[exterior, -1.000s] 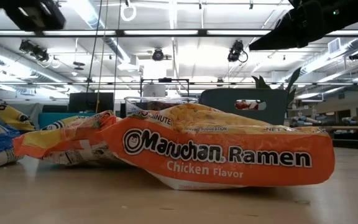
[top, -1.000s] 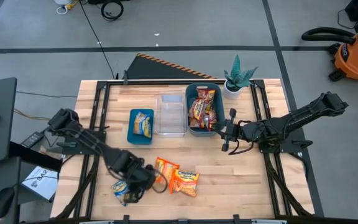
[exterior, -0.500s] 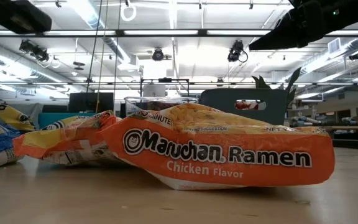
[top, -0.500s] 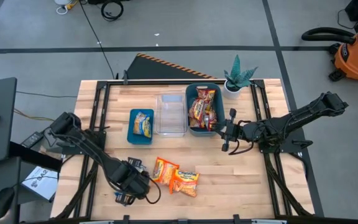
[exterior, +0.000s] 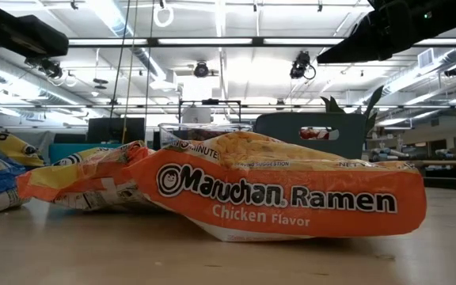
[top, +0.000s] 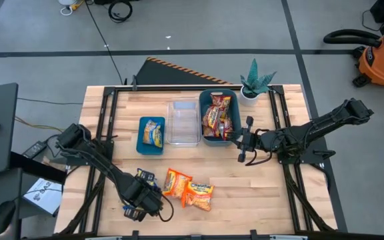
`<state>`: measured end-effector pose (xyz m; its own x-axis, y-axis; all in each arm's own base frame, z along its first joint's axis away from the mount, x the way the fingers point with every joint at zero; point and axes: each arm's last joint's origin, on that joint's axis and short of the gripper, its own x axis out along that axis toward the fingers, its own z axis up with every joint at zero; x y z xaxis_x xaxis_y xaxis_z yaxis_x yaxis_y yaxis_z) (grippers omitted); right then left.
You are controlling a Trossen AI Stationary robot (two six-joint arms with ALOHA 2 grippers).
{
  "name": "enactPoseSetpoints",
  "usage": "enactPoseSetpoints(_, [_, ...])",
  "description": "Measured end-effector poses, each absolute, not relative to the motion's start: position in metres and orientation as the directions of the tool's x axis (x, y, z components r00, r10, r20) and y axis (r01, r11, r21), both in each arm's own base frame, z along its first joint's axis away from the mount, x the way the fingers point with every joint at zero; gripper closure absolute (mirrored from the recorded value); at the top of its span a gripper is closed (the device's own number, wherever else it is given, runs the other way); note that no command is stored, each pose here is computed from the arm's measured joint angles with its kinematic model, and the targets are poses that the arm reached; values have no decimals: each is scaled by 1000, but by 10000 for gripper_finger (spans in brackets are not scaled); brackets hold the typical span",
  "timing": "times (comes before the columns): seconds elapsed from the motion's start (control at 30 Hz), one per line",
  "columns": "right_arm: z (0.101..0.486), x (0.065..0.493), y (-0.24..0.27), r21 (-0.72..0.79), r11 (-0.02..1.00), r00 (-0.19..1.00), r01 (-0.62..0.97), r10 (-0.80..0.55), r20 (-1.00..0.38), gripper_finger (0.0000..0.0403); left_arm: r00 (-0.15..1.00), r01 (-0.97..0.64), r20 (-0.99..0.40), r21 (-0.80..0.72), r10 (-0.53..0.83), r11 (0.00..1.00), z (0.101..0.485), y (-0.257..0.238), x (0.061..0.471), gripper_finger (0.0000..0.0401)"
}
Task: Sort Maruchan noodles
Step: Put the blue noodle pack into the blue bin
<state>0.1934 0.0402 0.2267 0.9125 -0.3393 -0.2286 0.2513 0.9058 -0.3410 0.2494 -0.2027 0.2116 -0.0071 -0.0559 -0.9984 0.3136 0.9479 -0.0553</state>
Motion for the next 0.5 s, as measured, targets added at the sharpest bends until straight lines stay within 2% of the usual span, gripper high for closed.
enactPoseSetpoints(0.23, [227, 193, 40, -341, 906, 912, 251, -339, -229, 316, -12, 320, -997, -78, -78, 944, 212, -201, 252, 392])
enactPoseSetpoints(0.37, [227, 193, 40, -344, 905, 912, 250, -339, -229, 316, -16, 299, -996, -90, -89, 950, 215, -195, 255, 393])
enactPoseSetpoints(0.5, [227, 193, 40, -344, 905, 912, 250, -339, -229, 316, 23, 240, -990, -128, -138, 962, 245, -181, 263, 397])
